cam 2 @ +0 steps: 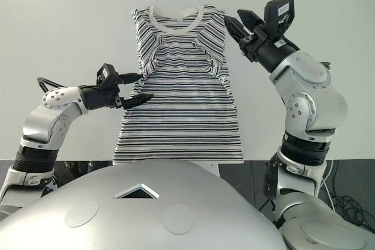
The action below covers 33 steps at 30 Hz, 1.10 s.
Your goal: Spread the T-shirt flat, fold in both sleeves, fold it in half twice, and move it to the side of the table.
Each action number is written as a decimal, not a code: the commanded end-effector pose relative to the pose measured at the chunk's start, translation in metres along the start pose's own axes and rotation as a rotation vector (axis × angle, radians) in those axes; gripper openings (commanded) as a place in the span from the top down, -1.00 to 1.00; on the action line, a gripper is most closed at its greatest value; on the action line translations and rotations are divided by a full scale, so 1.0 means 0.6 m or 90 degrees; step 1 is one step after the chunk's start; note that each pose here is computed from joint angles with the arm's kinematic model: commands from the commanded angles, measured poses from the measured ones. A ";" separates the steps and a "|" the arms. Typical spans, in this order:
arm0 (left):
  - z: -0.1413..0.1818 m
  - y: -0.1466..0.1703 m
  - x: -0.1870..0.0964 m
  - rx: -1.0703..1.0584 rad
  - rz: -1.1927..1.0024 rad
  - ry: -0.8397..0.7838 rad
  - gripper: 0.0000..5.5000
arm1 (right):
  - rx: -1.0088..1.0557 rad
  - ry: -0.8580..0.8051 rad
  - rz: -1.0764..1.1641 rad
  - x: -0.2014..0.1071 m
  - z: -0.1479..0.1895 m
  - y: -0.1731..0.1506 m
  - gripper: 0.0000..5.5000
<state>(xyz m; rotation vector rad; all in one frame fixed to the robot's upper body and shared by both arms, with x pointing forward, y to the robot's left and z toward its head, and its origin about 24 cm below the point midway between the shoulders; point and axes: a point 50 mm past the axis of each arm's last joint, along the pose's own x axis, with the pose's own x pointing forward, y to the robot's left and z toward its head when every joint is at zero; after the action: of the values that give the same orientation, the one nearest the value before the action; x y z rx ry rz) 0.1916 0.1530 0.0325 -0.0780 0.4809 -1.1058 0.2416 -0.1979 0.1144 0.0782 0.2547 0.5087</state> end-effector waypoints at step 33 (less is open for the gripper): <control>-0.065 -0.117 -0.194 1.064 -0.286 0.150 -0.45 | -0.515 0.268 0.290 -0.260 -0.114 0.022 0.32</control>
<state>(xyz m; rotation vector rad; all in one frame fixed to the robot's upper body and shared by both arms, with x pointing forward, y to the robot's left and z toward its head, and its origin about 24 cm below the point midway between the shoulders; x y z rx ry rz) 0.0620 0.2385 0.0521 1.4309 -0.3214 -1.7202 0.0828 -0.2664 0.0808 -0.7813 0.4646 1.0531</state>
